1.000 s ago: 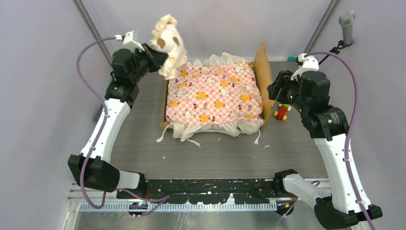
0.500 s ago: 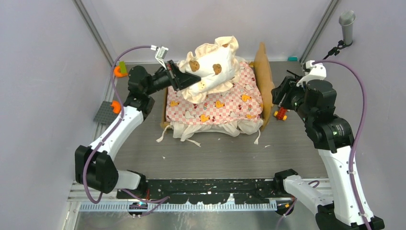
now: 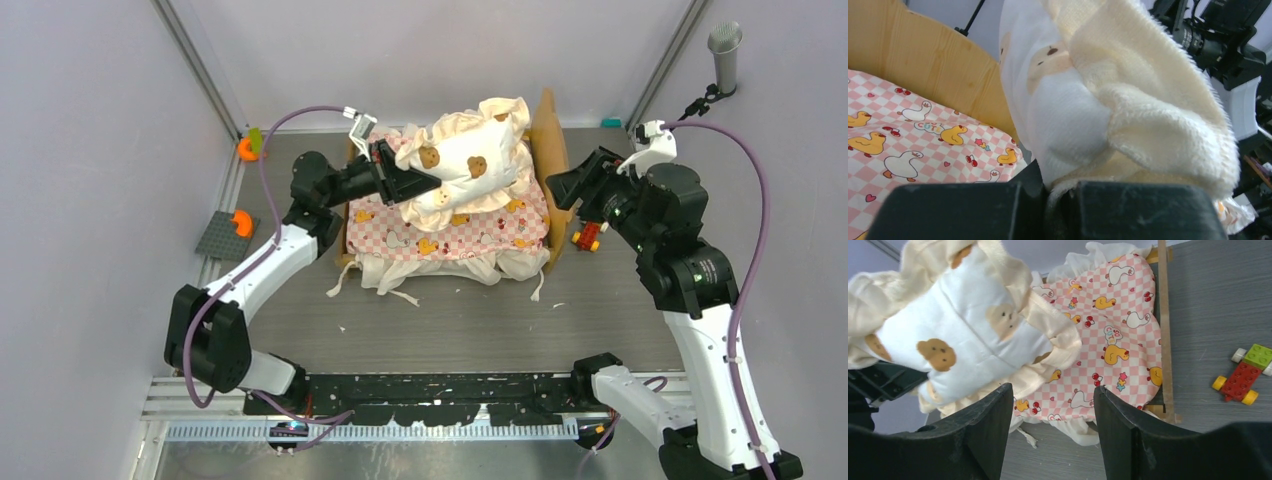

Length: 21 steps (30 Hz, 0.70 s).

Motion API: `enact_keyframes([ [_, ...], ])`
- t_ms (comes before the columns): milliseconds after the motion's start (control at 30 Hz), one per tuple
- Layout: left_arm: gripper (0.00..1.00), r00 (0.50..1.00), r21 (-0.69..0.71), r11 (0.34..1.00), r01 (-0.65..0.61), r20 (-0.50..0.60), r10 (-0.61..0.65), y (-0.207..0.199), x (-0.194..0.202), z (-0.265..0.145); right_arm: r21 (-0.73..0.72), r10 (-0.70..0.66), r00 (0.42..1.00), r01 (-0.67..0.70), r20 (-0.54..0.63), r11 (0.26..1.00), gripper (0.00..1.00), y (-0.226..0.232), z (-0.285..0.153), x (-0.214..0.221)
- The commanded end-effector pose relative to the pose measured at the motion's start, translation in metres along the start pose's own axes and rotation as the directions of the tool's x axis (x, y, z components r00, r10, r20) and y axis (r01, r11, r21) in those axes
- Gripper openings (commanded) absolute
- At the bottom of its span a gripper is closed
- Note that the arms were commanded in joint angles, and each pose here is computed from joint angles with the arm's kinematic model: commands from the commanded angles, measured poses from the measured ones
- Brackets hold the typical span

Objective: Set up the pet bed
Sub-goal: Pick up the pillow from the corner of the board, then place the pillow on the mattress.

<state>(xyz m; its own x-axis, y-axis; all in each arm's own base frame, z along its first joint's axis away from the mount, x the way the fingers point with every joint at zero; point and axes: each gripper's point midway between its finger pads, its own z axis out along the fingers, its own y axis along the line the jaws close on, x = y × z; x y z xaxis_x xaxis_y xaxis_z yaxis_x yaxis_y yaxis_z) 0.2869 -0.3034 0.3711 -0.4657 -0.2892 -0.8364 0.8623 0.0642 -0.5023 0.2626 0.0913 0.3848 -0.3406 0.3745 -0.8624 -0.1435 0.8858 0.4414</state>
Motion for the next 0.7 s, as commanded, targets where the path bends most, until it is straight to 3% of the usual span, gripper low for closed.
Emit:
enact_keyframes([
  [0, 0.0, 0.982, -0.187, 0.964, -0.186, 0.0, 0.19, 0.018, -0.01, 0.003, -0.086, 0.089, 0.994, -0.083, 0.067, 0.993, 0.65, 0.023, -0.007, -0.022],
  [100, 0.0, 0.902, -0.408, 0.805, -0.431, -0.219, 0.372, 0.034, 0.019, 0.01, -0.109, 0.161, 0.986, -0.157, 0.037, 0.982, 0.65, 0.033, 0.0, -0.025],
  [200, 0.0, 0.853, -0.486, 0.704, -0.518, -0.242, 0.461, 0.038, 0.02, 0.008, -0.07, 0.23, 0.973, -0.228, 0.033, 0.971, 0.66, 0.03, 0.008, -0.029],
  [233, 0.0, 0.816, -0.497, 0.654, -0.571, -0.258, 0.517, 0.034, 0.022, 0.009, -0.061, 0.25, 0.968, -0.248, 0.031, 0.967, 0.66, 0.029, 0.011, -0.029],
  [300, 0.0, 0.706, -0.545, 0.483, -0.686, -0.336, 0.623, 0.031, 0.024, 0.007, -0.059, 0.288, 0.958, -0.287, 0.001, 0.956, 0.68, 0.032, 0.02, -0.027],
  [333, 0.0, 0.622, -0.54, 0.376, -0.753, -0.396, 0.675, 0.028, 0.024, 0.008, -0.072, 0.316, 0.948, -0.318, -0.027, 0.946, 0.68, 0.037, 0.025, -0.024],
  [400, 0.0, 0.497, -0.517, 0.224, -0.826, -0.481, 0.722, 0.021, 0.031, 0.013, -0.111, 0.349, 0.934, -0.355, -0.072, 0.928, 0.68, 0.048, 0.031, -0.021],
  [467, 0.0, 0.388, -0.487, 0.094, -0.868, -0.55, 0.74, 0.02, 0.037, 0.016, -0.127, 0.369, 0.925, -0.378, -0.091, 0.917, 0.69, 0.051, 0.036, -0.019],
  [533, 0.0, 0.316, -0.454, -0.001, -0.891, -0.622, 0.717, 0.03, 0.047, 0.022, -0.117, 0.366, 0.926, -0.376, -0.094, 0.919, 0.69, 0.049, 0.039, -0.016],
  [667, 0.0, 0.272, -0.456, -0.14, -0.879, -0.722, 0.636, 0.056, 0.046, 0.034, -0.061, 0.332, 0.942, -0.335, -0.053, 0.94, 0.69, 0.035, 0.031, -0.015],
])
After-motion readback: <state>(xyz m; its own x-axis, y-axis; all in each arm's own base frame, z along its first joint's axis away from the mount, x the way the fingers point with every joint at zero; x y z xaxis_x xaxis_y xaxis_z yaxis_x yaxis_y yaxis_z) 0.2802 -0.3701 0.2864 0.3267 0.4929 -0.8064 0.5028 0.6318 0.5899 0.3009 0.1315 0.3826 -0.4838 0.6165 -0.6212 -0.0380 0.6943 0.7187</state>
